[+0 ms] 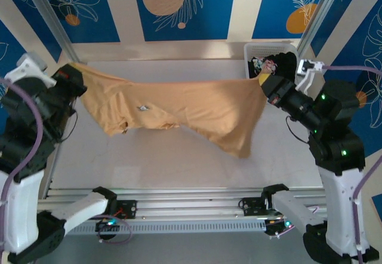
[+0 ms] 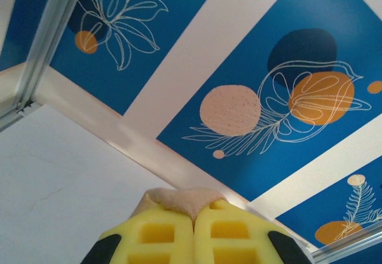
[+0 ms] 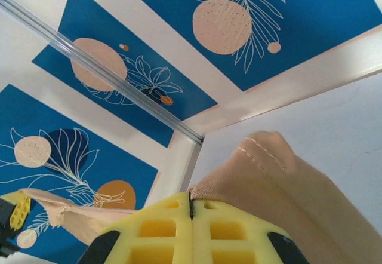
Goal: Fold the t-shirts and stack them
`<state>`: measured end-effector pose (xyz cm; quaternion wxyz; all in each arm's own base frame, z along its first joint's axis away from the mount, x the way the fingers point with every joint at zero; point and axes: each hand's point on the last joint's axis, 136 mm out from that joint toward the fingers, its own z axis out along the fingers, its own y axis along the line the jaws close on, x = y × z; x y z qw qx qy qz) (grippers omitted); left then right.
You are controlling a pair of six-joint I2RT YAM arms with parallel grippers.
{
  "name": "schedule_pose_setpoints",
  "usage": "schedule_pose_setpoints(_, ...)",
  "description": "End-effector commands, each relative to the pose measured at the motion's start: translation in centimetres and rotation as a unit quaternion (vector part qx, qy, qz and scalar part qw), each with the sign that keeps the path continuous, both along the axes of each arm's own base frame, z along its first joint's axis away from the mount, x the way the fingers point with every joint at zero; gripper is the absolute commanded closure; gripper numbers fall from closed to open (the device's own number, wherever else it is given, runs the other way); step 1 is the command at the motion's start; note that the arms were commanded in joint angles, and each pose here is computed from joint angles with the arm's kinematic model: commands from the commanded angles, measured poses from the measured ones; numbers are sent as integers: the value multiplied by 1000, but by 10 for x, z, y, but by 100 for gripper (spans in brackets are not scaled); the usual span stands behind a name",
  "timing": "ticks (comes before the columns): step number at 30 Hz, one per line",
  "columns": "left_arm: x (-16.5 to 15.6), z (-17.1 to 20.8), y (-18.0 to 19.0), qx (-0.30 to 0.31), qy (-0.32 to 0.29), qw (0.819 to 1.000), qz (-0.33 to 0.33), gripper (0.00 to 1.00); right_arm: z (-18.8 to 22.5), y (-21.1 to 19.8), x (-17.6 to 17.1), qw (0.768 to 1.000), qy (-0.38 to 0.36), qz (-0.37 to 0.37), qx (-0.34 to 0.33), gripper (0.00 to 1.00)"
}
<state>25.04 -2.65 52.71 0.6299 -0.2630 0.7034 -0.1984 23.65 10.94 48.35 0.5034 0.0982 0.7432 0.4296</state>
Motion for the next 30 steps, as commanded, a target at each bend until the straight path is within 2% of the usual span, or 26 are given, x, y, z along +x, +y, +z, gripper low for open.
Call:
schedule_pose_setpoints(1, 54, -37, -24, 31, 84, 996, -18, 100, -33, 14, 53, 998, 61, 12, -7, 100)
schedule_pose_setpoints(6, 132, -48, -24, 2, 111, 993, -37, 100, -52, 30, 130, 997, 72, 28, 1, 100)
schedule_pose_setpoints(9, 175, -43, -18, -2, 99, 994, -56, 100, -54, 37, 172, 997, 70, 35, 17, 100)
schedule_pose_setpoints(12, 200, -16, -6, 1, 62, 996, -59, 100, -41, 42, 206, 997, 56, 45, 34, 100)
schedule_pose_setpoints(14, 205, 14, 3, 1, 17, 998, -62, 100, -23, 43, 221, 997, 36, 47, 40, 100)
schedule_pose_setpoints(17, 194, 67, 13, 12, -64, 996, -62, 100, 5, 41, 235, 998, 7, 46, 49, 100)
schedule_pose_setpoints(20, 162, 113, 19, 39, -132, 989, -48, 100, 32, 31, 240, 998, -12, 35, 59, 100)
schedule_pose_setpoints(24, 114, 140, 18, 69, -167, 983, -43, 100, 48, 16, 239, 997, -21, 20, 65, 100)
schedule_pose_setpoints(27, 90, 119, 11, 84, -127, 987, -48, 100, 31, 17, 237, 998, 3, 23, 54, 100)
schedule_pose_setpoints(30, 76, 50, 11, 62, -32, 997, -43, 100, -20, 20, 236, 996, 64, 25, 49, 100)
